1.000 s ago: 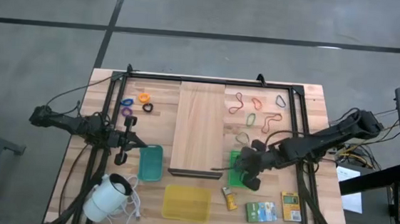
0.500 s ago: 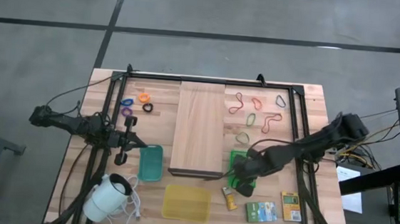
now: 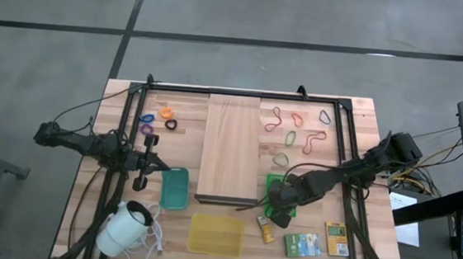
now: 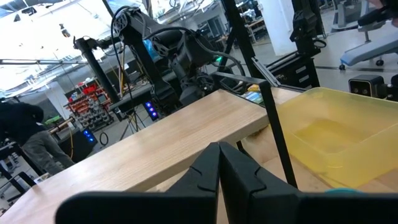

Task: Pick & Place Office Desk Supplies
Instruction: Put the bottom orange rubber band into the green bin, then put the bottom red rubber band into the green bin

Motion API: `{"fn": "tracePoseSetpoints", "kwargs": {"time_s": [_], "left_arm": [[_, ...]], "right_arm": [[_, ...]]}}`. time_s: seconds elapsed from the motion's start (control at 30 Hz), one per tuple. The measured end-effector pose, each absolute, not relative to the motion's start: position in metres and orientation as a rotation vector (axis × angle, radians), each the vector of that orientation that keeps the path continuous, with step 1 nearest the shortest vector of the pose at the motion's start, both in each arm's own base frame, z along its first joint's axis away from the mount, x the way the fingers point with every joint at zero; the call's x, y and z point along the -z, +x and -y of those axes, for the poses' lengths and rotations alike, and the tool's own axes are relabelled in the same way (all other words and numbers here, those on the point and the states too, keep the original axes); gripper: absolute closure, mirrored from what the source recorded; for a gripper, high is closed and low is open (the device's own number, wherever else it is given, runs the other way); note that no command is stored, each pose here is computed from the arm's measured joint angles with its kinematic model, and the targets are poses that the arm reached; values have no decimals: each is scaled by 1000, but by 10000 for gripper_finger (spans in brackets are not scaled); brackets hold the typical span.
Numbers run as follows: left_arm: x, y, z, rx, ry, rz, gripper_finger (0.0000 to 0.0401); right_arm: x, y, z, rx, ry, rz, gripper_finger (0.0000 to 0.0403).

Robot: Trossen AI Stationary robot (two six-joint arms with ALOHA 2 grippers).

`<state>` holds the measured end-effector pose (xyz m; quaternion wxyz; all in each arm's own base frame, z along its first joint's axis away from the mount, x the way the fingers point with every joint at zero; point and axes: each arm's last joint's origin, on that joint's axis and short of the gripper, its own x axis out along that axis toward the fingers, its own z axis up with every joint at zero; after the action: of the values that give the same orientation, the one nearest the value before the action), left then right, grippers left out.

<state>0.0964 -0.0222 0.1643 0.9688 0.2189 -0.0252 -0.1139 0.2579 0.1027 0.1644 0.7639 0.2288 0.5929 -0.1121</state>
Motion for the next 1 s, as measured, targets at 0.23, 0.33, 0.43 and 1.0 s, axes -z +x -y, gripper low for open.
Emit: {"fn": "tracePoseSetpoints", "kwargs": {"time_s": [0.23, 0.33, 0.43, 1.0], "left_arm": [[-164, 96, 22, 230, 442, 51, 389], [-164, 96, 22, 229, 443, 51, 389], [-164, 96, 22, 230, 442, 50, 389], [-164, 96, 22, 229, 443, 51, 389]], "right_arm": [[-166, 260, -103, 231, 483, -1253, 346], [-166, 262, -104, 207, 469, -1238, 322], [-166, 262, -104, 191, 452, -1233, 302], [-180, 260, -101, 218, 452, -1195, 275]]}}
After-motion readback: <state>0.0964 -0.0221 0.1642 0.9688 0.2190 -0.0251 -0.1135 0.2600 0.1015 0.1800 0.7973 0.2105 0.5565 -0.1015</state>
